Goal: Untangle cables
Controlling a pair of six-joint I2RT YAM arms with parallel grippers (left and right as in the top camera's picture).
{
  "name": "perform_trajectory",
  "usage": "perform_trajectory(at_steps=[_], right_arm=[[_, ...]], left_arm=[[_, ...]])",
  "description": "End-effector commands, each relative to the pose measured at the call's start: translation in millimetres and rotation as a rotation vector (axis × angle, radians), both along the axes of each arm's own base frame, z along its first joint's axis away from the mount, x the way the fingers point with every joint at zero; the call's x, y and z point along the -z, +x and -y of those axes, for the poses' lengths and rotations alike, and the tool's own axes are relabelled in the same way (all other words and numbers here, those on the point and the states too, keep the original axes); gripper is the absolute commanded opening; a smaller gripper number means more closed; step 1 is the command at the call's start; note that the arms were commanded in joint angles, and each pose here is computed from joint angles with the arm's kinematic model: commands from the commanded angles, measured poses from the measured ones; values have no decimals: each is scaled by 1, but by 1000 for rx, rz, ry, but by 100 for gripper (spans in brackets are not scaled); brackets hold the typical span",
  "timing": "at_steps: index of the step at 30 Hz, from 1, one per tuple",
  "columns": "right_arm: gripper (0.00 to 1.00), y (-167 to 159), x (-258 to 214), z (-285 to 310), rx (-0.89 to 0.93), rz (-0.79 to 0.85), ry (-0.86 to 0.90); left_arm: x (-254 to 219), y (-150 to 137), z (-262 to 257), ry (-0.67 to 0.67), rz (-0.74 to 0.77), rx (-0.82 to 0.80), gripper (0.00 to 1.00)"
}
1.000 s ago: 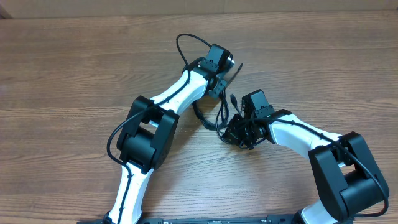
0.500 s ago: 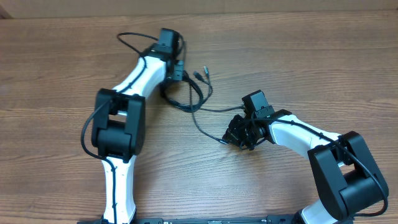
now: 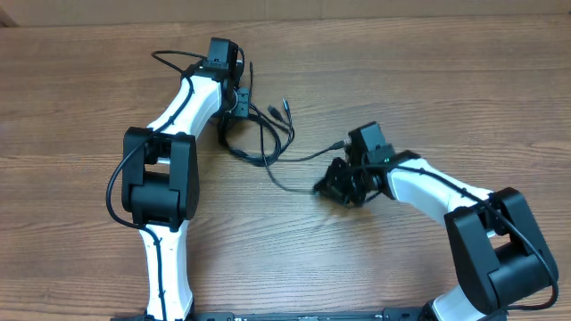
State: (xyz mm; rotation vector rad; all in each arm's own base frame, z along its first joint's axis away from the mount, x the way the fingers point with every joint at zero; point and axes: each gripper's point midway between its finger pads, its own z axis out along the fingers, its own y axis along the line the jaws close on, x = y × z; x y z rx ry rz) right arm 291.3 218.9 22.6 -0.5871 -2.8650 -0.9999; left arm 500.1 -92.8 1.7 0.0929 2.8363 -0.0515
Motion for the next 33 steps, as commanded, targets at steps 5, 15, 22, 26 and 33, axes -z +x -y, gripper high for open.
perform_trajectory(at_steps=[5,15,22,26,33], right_arm=[[31,52,-34,-13,-33,247,-23],[29,63,-3,-17,-7,334,-220],[25,56,2,-30,-25,365,-275],[25,55,10,-40,-42,394,-297],[25,62,21,-41,-46,446,-351]], left_arm=[[40,-53,56,-42,-179,143,35],[42,-83,80,-18,-261,200,35],[42,-85,81,-16,-265,206,35],[42,-84,81,-16,-264,207,35],[42,-92,88,-48,-288,279,35]])
